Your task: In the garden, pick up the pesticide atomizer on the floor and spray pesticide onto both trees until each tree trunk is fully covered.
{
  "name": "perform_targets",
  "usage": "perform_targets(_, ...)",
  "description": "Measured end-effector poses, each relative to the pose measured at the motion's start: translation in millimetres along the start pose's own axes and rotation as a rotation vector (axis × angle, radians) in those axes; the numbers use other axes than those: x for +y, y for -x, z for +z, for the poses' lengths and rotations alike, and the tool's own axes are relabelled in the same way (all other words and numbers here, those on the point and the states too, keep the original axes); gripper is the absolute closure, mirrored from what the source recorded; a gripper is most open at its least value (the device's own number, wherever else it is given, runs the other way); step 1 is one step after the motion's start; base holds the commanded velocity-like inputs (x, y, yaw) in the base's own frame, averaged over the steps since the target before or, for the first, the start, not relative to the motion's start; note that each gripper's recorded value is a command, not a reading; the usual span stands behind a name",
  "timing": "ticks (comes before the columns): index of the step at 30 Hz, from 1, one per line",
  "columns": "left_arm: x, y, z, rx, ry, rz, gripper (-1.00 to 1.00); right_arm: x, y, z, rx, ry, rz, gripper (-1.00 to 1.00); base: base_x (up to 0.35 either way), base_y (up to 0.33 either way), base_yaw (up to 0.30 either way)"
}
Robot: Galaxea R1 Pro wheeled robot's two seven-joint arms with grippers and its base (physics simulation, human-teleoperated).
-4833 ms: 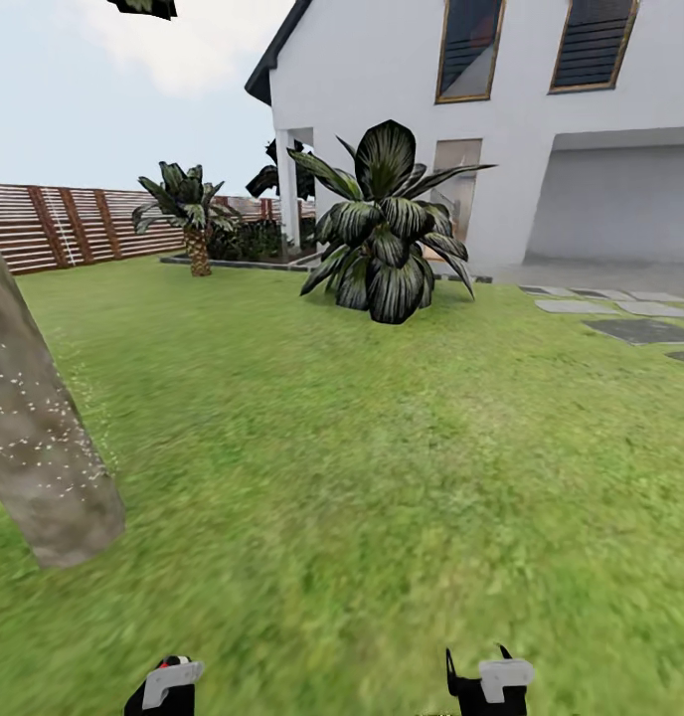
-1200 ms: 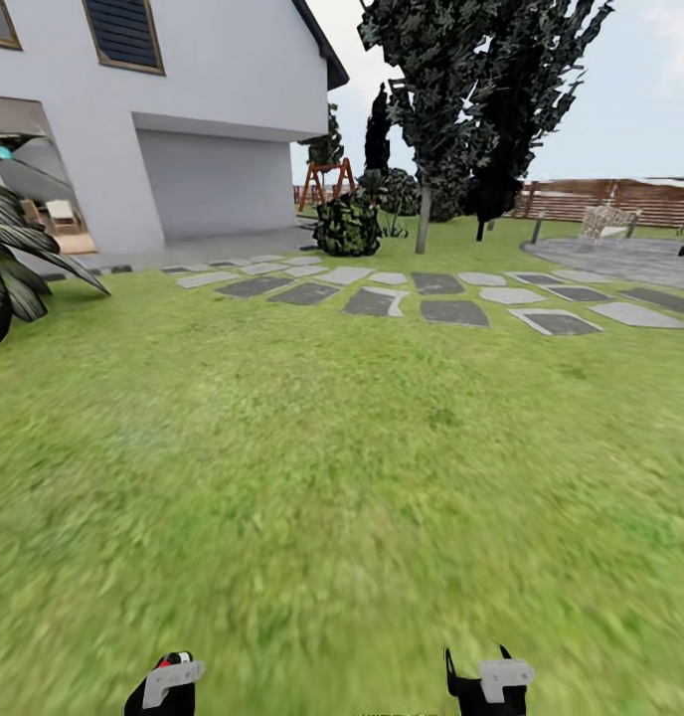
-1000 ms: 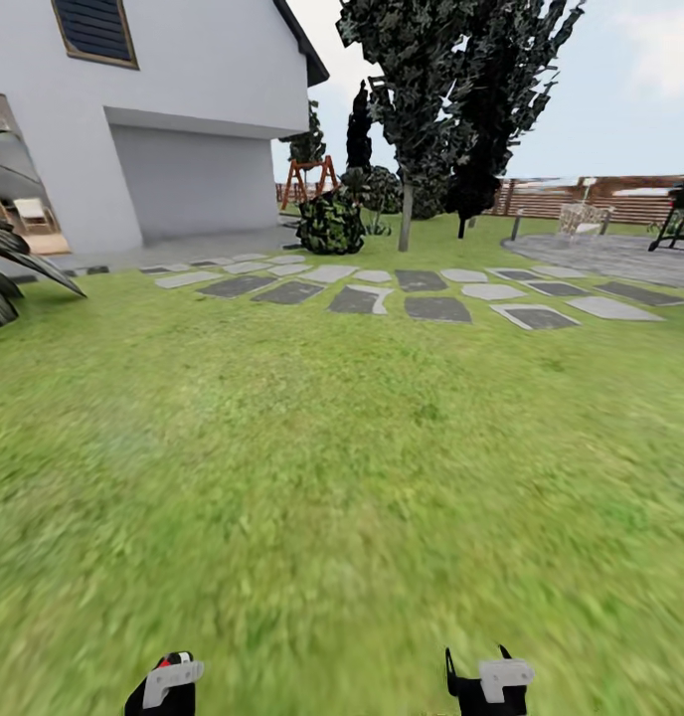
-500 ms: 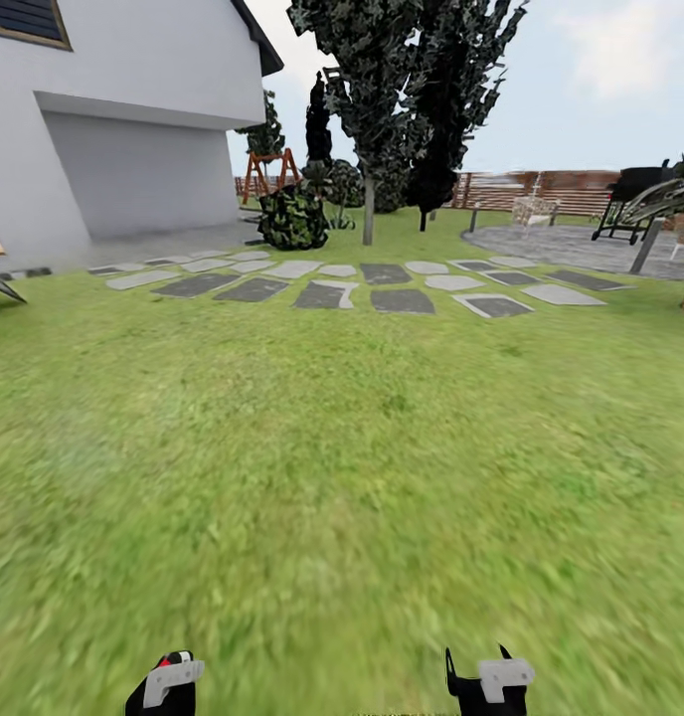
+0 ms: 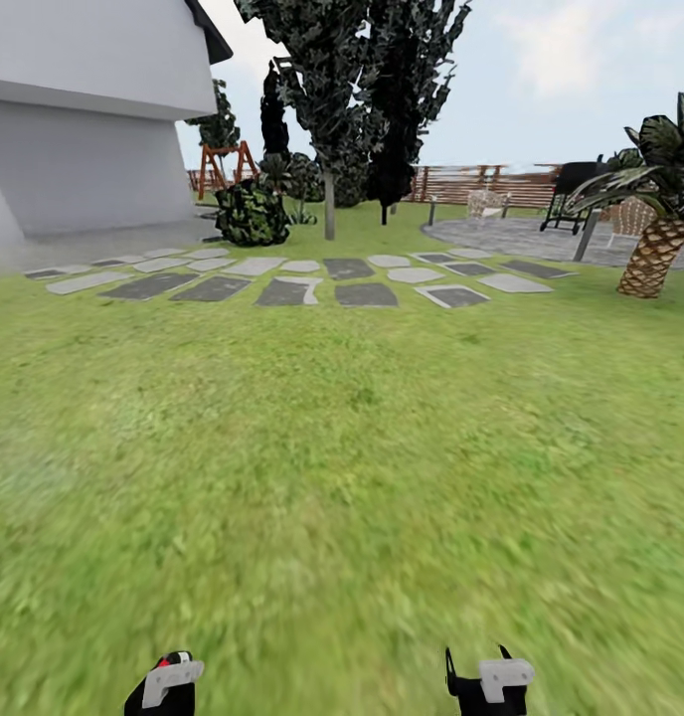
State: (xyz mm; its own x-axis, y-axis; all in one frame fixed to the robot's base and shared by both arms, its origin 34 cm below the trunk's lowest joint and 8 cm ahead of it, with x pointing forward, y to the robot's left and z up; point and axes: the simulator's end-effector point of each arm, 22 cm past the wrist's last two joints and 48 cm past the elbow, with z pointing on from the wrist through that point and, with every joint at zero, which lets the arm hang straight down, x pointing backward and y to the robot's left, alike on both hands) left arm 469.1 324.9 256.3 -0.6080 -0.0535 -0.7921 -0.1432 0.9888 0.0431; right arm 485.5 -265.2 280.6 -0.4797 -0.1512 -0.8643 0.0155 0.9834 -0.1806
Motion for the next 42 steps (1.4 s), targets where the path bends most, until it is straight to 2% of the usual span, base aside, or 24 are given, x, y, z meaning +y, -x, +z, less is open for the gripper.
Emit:
perform_targets(34, 1, -15, 0.1, 0.031, 0.001, 0.006, 1.00, 2, -15, -1.7, 0.031, 0.005, -0.003, -1.00, 0.000, 0.000, -0.253)
perform_targets(42, 1, 2, -7.2, 0.032, 0.001, 0.006, 1.00, -1, 3, -6.0, 0.032, 0.005, -0.003, -1.00, 0.000, 0.000, -0.296)
